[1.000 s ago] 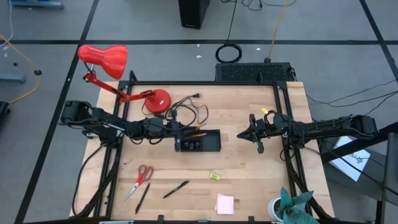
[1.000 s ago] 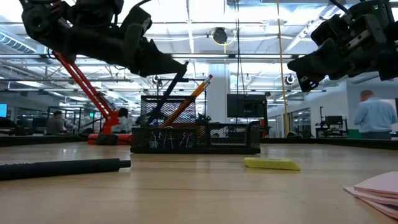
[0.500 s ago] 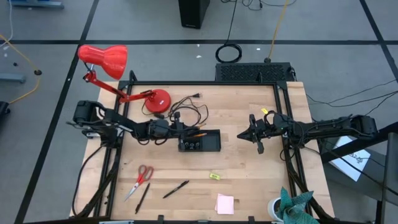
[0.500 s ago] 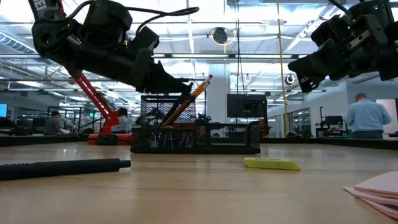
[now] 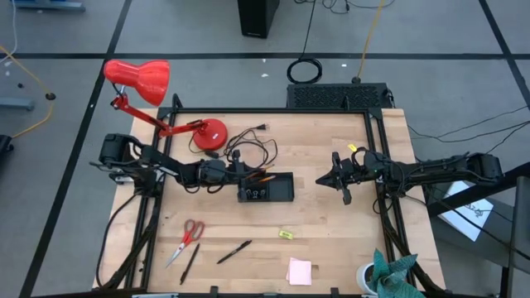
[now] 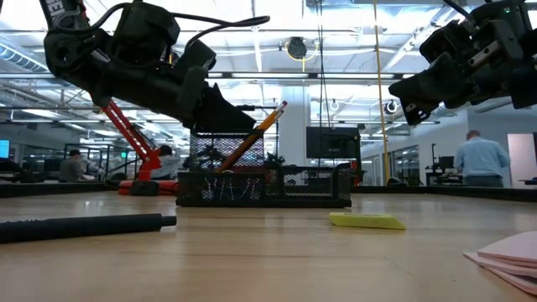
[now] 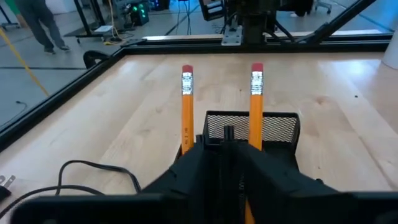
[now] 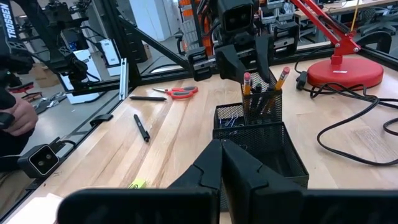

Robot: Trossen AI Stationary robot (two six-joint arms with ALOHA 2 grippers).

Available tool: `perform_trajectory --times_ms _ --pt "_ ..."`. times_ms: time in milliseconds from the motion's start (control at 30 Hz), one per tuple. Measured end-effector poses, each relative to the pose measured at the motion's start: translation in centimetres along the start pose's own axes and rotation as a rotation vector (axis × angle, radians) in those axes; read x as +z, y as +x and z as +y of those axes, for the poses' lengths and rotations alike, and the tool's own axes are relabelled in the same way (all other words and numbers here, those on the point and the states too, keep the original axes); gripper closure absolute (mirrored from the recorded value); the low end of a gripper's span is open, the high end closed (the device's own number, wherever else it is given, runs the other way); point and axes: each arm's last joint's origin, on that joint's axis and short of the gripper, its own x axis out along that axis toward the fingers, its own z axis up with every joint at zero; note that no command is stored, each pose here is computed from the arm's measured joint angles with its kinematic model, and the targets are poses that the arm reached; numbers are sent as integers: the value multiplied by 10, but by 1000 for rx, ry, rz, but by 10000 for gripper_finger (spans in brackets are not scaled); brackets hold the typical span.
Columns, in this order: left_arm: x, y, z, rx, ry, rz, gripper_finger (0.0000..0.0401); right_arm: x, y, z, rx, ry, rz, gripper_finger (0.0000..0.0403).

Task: Pick and place office supplies into organizer
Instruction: Put the black pen into the desk organizer

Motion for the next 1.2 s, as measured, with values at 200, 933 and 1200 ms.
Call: perform_trajectory --times_ms 200,933,1200 --pt "8 -1 -1 -2 26 -30 230 -1 0 0 -1 3 8 399" --pt "71 -32 -153 -54 -162 674 295 -2 0 0 -3 5 17 399" --pt "29 -21 -184 -78 -332 861 236 -1 0 0 -3 4 14 399"
